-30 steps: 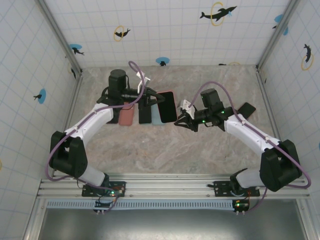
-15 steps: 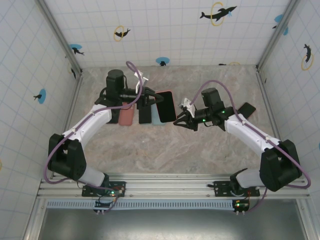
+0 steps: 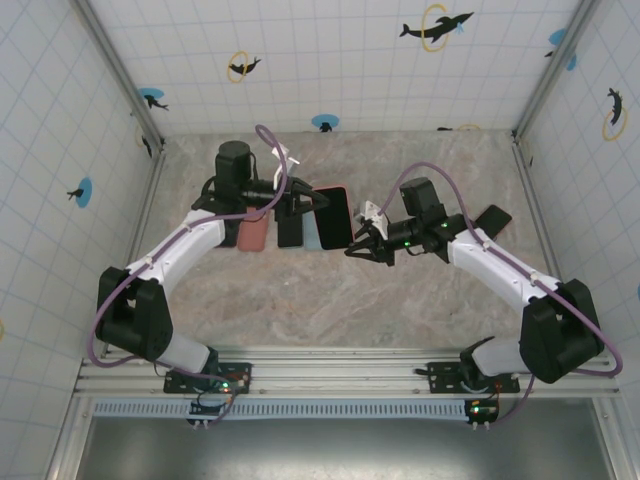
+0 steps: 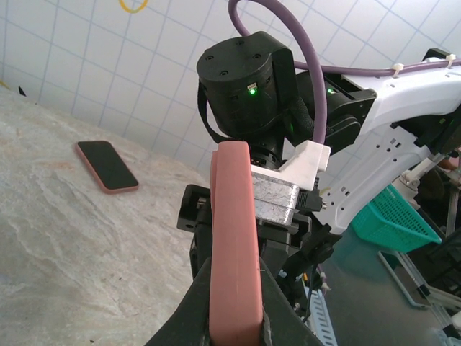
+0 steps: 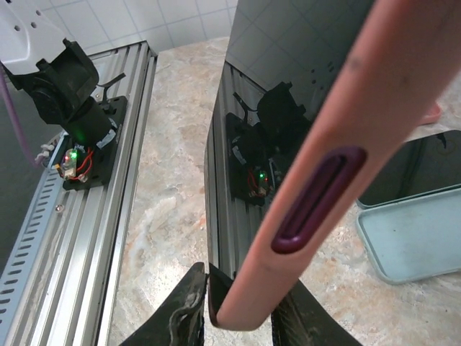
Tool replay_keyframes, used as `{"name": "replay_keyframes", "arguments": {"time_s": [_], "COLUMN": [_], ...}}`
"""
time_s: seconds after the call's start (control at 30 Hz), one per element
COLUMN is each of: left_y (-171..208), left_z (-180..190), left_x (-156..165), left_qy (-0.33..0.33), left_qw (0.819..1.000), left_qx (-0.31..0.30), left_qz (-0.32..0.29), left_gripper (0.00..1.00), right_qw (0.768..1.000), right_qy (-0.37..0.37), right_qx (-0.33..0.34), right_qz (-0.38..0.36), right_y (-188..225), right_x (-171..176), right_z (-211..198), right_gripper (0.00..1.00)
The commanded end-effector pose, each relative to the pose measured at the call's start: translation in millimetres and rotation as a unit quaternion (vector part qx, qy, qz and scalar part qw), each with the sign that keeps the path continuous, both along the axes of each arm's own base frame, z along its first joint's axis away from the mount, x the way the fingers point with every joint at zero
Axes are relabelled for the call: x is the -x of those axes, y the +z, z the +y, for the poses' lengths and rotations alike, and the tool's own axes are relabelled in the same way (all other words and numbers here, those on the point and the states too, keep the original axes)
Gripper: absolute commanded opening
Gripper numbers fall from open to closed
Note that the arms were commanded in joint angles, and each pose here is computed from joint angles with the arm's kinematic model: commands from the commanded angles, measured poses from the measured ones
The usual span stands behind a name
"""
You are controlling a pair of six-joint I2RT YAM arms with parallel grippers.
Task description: Take the phone out of the phone case
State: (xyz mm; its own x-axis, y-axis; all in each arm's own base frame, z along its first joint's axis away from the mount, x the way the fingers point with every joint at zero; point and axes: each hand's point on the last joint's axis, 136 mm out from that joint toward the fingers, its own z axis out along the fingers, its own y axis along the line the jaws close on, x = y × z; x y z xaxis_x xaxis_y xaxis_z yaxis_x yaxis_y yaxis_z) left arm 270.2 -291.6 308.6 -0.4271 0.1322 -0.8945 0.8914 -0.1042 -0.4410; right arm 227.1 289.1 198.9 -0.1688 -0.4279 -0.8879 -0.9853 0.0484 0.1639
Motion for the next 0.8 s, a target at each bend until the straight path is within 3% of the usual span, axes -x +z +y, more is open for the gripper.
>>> {"name": "replay_keyframes", "arguments": {"time_s": [0.0,0.43,0.77], "left_y": [6.6,0.8,1.1], "left_z": [1.7,3.7,5.4], "left_x": [10.8,18.6,25.8], "left_qy": [-0.022,-0.043,-0.066], "left_qw": [1.000,0.999,0.997], "left_qx": [0.010,0.008,0.010], "left_qz": [-0.006,0.025,0.042], "left_gripper": [0.00,0.00,0.00], "right_qw": [1.000,0.999,0.993], "right_qy": [0.014,0.011,0.011], "right_qx": [-0.006,-0.008,0.048], "right_qz": [-0.013,-0.046,-0.109], "right_y": [10.7,26.9,16.0], "right_x": [1.8,-11.5,-20.5], "right_z": [3.5,13.7,15.0], "right_gripper": [0.26,0.18,0.15]}}
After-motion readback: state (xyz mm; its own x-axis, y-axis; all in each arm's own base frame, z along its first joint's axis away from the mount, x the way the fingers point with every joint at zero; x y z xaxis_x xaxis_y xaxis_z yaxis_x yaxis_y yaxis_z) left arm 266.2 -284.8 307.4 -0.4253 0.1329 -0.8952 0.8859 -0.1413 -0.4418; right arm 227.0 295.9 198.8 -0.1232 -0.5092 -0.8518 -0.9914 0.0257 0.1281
